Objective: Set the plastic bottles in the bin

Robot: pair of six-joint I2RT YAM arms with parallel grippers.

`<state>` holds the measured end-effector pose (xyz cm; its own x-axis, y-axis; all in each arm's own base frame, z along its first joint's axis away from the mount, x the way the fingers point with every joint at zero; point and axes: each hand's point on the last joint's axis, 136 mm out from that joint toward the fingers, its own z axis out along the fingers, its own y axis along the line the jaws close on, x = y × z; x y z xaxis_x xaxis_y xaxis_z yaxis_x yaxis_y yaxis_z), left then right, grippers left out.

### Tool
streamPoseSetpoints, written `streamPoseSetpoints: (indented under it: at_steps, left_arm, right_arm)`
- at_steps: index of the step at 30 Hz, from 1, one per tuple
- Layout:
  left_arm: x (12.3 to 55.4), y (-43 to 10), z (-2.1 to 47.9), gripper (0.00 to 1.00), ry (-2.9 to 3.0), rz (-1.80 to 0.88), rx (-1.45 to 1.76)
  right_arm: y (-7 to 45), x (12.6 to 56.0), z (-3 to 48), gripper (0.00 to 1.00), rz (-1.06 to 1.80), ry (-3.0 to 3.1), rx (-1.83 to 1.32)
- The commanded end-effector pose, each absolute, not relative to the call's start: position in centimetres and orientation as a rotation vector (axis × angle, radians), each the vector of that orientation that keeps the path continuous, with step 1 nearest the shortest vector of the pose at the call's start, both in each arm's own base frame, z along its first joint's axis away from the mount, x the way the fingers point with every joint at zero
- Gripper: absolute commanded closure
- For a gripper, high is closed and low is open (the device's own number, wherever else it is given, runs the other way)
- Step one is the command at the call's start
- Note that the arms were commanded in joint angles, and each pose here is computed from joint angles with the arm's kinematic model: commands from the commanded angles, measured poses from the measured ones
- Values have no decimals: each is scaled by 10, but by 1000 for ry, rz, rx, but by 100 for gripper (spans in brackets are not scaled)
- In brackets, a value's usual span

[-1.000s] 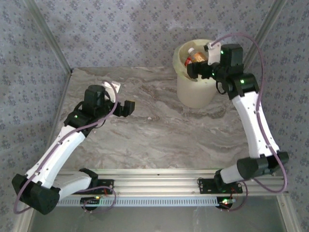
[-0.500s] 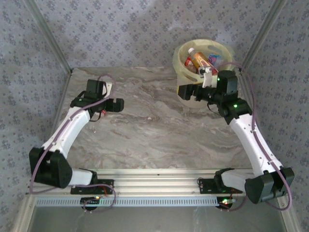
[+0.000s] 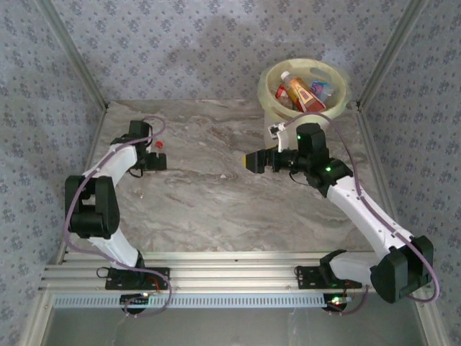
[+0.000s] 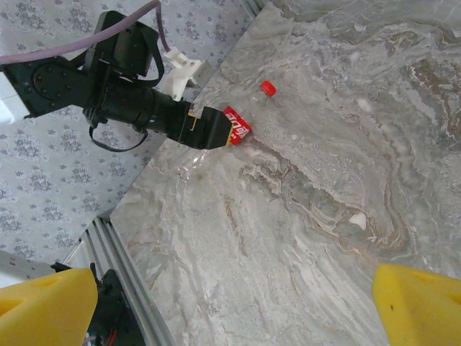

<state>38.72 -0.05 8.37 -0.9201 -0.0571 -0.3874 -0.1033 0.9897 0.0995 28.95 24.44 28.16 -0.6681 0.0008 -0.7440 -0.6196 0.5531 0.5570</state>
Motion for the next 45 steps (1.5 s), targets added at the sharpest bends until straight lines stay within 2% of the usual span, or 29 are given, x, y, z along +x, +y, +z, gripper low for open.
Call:
streamPoseSetpoints:
  at_steps: [1, 16, 28, 35, 39, 45]
  left_arm:
    - [397, 10, 88, 0, 2717, 218, -163]
    - [379, 5, 51, 3, 2807, 138, -210]
    - [343, -8, 37, 7, 2849, 40, -274]
    - [336, -17, 36, 20, 2843, 17, -268]
    - [338, -28, 43, 35, 2820, -15, -233]
    - [344, -62, 60, 42, 2750, -177, -168]
  right_arm:
    - [249, 288, 282, 0, 1145, 2062, -499]
    - [254, 295, 270, 0, 1160, 2101, -469]
    - [259, 295, 259, 0, 1177, 2133, -468]
    - [260, 294, 253, 0, 1178, 2149, -471]
    - [260, 294, 247, 0, 1170, 2165, -458]
    - [254, 303, 238, 0, 1116, 2206, -362]
